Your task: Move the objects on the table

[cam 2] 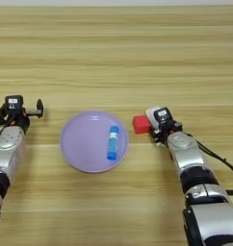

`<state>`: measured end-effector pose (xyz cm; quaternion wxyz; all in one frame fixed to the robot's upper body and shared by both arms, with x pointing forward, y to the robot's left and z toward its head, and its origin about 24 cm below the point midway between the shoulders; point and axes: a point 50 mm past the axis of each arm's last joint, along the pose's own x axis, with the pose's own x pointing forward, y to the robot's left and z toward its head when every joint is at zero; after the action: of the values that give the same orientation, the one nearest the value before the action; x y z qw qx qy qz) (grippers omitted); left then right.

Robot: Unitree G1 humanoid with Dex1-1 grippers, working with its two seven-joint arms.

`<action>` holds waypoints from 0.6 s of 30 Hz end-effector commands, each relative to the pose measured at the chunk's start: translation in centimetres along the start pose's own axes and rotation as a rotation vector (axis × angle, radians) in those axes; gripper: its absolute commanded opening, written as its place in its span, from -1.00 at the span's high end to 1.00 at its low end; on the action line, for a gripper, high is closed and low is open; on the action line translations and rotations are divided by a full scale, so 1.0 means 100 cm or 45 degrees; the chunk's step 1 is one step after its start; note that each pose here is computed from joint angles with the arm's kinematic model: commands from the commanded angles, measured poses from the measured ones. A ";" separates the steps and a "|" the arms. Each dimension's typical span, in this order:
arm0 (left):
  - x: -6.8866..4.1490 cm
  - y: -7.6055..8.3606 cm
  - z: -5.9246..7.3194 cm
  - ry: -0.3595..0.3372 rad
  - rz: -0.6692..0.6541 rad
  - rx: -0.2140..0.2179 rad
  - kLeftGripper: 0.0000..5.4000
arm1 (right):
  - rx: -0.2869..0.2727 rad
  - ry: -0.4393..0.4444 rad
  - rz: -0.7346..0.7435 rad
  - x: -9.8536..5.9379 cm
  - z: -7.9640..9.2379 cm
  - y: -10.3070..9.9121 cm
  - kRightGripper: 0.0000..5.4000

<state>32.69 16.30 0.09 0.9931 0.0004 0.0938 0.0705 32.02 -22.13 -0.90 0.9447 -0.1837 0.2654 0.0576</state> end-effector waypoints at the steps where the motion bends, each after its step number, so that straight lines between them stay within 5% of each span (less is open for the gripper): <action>1: 0.002 -0.001 0.005 -0.024 -0.001 0.013 -1.00 | -0.023 0.031 0.027 0.002 0.002 0.002 -0.08; 7: 0.002 -0.001 0.005 -0.024 0.000 0.013 -1.00 | -0.048 0.057 0.072 0.003 -0.001 0.006 -0.08; 18: 0.002 -0.001 0.005 -0.024 0.002 0.014 -1.00 | -0.003 0.000 0.013 0.003 0.006 -0.001 -0.61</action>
<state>32.69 16.29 0.10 0.9931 0.0007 0.0936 0.0707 32.46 -21.84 -0.68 0.9418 -0.1920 0.2671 0.0689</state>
